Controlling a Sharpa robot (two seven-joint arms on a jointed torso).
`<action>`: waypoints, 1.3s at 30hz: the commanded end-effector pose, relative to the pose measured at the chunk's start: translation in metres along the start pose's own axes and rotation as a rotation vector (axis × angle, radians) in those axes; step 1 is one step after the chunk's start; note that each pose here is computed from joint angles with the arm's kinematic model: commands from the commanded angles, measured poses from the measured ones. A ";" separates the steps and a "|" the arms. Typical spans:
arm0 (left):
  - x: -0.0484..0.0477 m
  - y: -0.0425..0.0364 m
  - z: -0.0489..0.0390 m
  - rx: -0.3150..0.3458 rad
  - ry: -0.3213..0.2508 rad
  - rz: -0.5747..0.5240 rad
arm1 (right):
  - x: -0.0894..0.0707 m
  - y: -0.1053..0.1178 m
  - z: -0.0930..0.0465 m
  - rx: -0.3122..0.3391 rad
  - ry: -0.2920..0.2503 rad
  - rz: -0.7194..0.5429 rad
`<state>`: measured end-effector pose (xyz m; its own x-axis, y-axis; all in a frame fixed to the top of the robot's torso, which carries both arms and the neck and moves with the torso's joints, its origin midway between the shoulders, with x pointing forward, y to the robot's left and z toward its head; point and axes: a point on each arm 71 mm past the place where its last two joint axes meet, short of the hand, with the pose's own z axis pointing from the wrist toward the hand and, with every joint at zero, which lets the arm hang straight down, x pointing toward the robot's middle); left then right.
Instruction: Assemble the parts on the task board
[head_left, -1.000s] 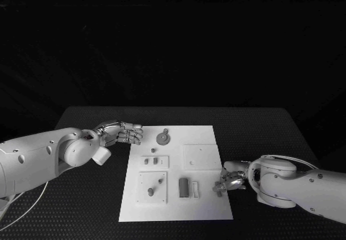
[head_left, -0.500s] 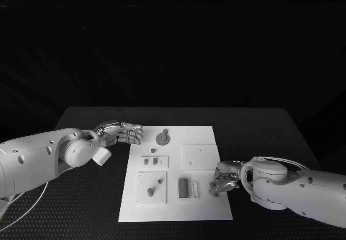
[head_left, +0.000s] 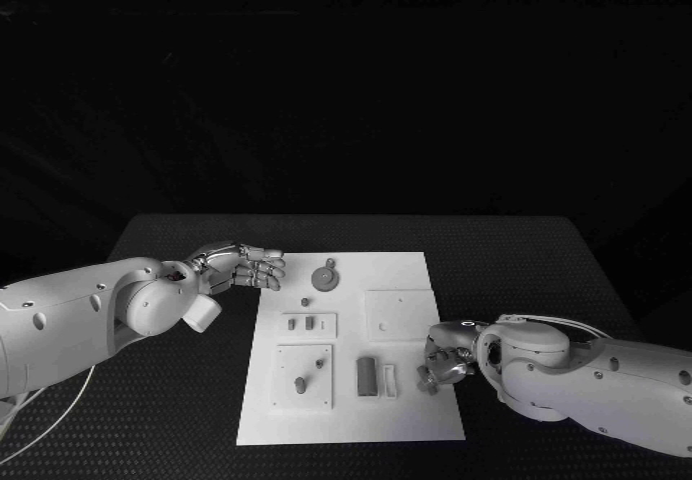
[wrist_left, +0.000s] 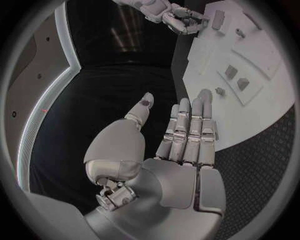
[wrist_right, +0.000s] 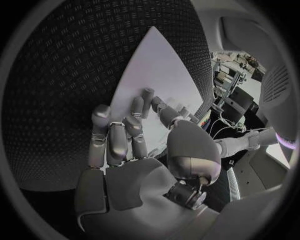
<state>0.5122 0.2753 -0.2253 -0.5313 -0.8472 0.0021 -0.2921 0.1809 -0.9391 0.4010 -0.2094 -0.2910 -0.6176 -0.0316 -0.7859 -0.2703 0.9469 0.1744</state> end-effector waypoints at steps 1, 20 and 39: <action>0.0018 -0.0018 0.0002 0.017 0.012 0.000 | 0.013 -0.002 0.002 0.015 0.052 0.005; -0.0007 -0.0173 -0.0037 0.199 -0.123 0.039 | 0.015 0.002 0.004 -0.017 0.091 0.277; 0.0085 -0.0229 -0.0052 0.259 -0.136 0.073 | 0.008 0.015 0.000 -0.039 0.010 0.467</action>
<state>0.5096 0.2670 -0.2047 -0.4308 -0.8978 -0.0919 -0.0611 0.1306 -0.9895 0.3926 -0.1973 -0.2956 -0.7012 0.3326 -0.6306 -0.0251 0.8725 0.4880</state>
